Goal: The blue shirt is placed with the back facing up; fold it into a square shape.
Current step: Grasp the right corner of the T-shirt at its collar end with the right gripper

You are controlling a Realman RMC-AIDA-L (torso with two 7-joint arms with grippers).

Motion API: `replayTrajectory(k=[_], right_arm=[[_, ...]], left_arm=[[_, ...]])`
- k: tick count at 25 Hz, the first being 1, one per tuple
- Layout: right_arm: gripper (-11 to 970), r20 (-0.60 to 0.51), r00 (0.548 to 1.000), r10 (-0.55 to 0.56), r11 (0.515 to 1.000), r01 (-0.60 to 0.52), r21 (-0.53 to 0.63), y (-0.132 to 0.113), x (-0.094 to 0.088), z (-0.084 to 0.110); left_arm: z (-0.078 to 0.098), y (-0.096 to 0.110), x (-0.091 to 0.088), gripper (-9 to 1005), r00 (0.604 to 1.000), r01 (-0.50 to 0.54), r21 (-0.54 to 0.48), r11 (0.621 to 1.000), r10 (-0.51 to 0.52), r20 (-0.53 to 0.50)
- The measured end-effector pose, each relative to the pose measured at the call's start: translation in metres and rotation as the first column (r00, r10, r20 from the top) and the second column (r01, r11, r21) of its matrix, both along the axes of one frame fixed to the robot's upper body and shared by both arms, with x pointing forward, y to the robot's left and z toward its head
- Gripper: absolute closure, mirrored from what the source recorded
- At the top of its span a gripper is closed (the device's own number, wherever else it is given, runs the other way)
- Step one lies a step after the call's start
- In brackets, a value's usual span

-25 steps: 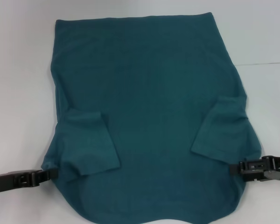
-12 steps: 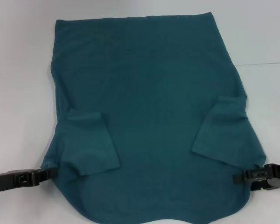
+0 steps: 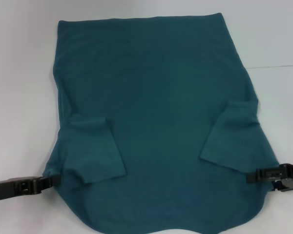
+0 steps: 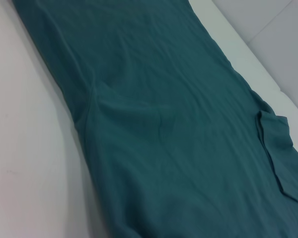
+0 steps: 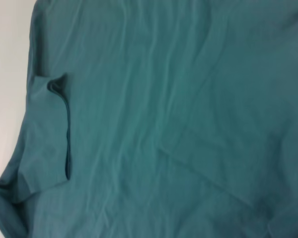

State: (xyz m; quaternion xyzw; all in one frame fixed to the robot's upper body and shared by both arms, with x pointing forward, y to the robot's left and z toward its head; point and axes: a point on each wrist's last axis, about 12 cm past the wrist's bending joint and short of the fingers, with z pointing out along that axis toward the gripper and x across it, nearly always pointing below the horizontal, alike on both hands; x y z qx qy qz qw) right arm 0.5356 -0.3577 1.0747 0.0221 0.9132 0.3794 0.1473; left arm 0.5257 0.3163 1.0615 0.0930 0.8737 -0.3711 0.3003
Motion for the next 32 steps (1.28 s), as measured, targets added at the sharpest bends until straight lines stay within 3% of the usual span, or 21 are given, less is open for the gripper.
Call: replayTrajectory(k=[14, 24, 32], right_arm=[[42, 0.006, 1.0, -0.014, 0.994, 0.014, 0.105, 0.007, -0.006, -0.003], [42, 0.033, 0.992, -0.121, 0.978, 0.113, 0.173, -0.005, -0.017, -0.008], [43, 0.03, 0.992, -0.119, 0.971, 0.111, 0.21, -0.006, -0.025, -0.007]], left_arm=[[0.0, 0.0, 0.0, 974, 1.0, -0.001, 0.002, 1.0, 0.001, 0.003], [0.0, 0.0, 0.001, 974, 1.0, 0.002, 0.004, 1.0, -0.002, 0.006], [-0.002, -0.002, 0.0, 973, 1.0, 0.009, -0.001, 1.0, -0.009, 0.005]])
